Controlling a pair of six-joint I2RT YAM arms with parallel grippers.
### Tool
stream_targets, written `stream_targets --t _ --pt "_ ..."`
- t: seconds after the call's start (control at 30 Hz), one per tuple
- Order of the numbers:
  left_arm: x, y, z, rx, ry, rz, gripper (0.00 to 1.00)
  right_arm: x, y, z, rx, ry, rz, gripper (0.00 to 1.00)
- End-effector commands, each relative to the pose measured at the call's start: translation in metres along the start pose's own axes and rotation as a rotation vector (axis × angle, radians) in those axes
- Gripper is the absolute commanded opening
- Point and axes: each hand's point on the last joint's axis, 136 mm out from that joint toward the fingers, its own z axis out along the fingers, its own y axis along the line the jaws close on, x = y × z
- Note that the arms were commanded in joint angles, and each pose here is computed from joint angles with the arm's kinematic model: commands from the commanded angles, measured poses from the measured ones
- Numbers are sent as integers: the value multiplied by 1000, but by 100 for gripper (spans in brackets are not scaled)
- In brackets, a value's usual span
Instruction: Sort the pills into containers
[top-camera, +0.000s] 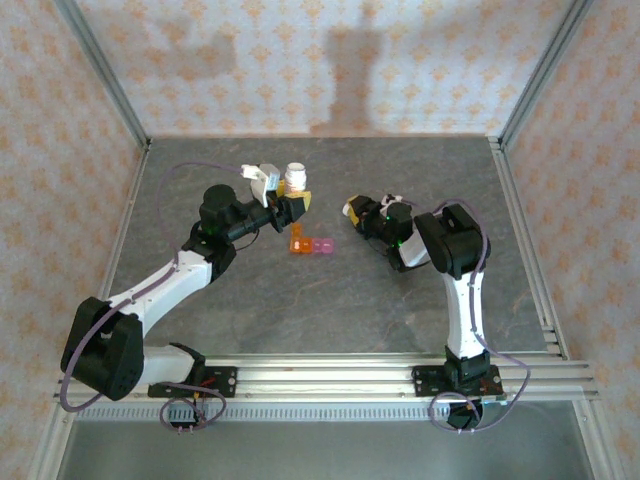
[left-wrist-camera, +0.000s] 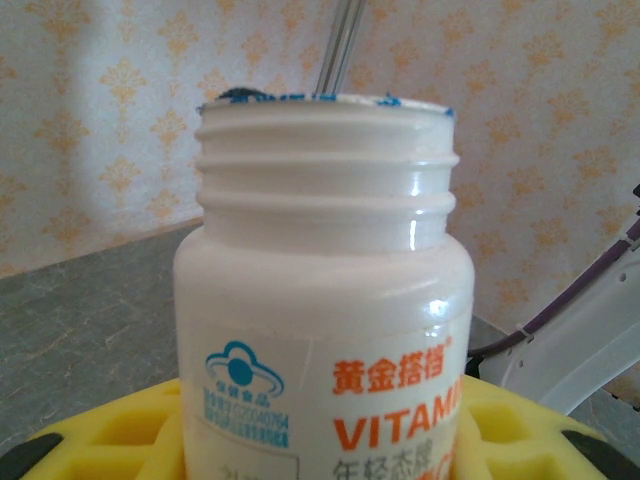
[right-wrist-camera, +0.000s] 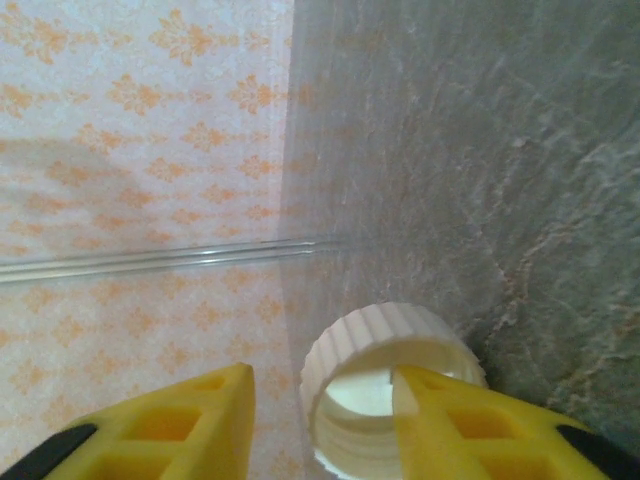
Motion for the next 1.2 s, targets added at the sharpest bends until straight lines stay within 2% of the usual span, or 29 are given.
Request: stream_targets --t 0.0,0.27,0.63,0.8,0.87,1.03,1.17 --pt "-24 -6 -4 3 -51 48 2 -4 -11 -7 50 -33 1 45" --pt "-25 -6 -4 4 -53 50 2 -5 -8 -12 72 -47 -6 54" --pt "-25 -6 -5 2 -57 51 2 2 11 -22 117 -10 -47 55" --pt "-26 -6 -5 -1 -63 53 2 6 24 -30 200 22 -105 55" --pt "-24 -5 -6 -5 -62 54 2 6 22 -37 290 33 -124 55" --pt "-22 -1 -6 -22 -66 63 2 -2 15 -64 630 56 -218 59" --pt "-22 0 -6 -27 -75 64 2 -7 20 -76 801 82 -297 63"
